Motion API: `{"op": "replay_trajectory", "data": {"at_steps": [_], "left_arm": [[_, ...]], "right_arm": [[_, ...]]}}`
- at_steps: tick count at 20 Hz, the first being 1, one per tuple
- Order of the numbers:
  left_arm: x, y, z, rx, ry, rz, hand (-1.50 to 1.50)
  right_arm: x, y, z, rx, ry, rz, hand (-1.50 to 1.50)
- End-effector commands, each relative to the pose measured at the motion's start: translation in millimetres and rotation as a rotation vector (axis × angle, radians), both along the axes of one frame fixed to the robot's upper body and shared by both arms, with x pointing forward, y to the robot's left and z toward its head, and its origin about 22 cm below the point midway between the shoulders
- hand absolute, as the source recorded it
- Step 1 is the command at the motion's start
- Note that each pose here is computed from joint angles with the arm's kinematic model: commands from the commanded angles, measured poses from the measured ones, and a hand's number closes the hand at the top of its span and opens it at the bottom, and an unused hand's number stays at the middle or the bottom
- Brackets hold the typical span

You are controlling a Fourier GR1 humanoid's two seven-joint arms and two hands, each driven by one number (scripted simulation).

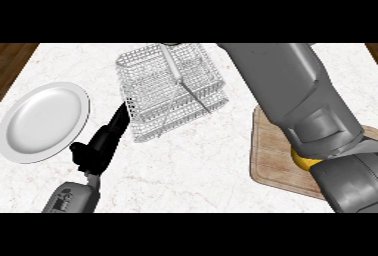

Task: Pick the cupcake from the cutting board and place it in the tiered basket

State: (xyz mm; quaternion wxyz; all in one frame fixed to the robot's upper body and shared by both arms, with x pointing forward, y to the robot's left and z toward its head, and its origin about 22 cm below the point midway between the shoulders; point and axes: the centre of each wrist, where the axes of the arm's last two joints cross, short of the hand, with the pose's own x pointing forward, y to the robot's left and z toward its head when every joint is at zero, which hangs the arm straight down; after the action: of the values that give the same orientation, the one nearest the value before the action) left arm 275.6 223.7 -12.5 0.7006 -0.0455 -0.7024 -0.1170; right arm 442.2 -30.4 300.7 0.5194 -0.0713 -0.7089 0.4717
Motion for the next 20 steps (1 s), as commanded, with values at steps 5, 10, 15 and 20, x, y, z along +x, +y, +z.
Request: {"op": "replay_trajectory", "data": {"at_steps": [5, 10, 15, 20], "left_arm": [[0.5, 12.2, -3.5, -0.006, 0.029, -0.004, 0.0], [-1.0, 6.2, 1.0, -0.003, 0.027, -0.023, 0.0], [0.0, 1.4, -7.3, -0.008, 0.028, -0.023, 0.0], [7.9, -7.3, -0.9, 0.014, 0.027, -0.029, 0.0]], "right_arm": [[-6.2, 39.1, -23.6, 0.025, 0.042, 0.035, 1.5], [-4.3, 39.2, -32.2, 0.08, 0.142, 0.046, 1.5], [1.1, 37.3, -25.9, 0.1, 0.447, -0.006, 1.5], [3.6, 34.5, -33.0, 0.17, 0.575, -0.029, -1.5]]}}
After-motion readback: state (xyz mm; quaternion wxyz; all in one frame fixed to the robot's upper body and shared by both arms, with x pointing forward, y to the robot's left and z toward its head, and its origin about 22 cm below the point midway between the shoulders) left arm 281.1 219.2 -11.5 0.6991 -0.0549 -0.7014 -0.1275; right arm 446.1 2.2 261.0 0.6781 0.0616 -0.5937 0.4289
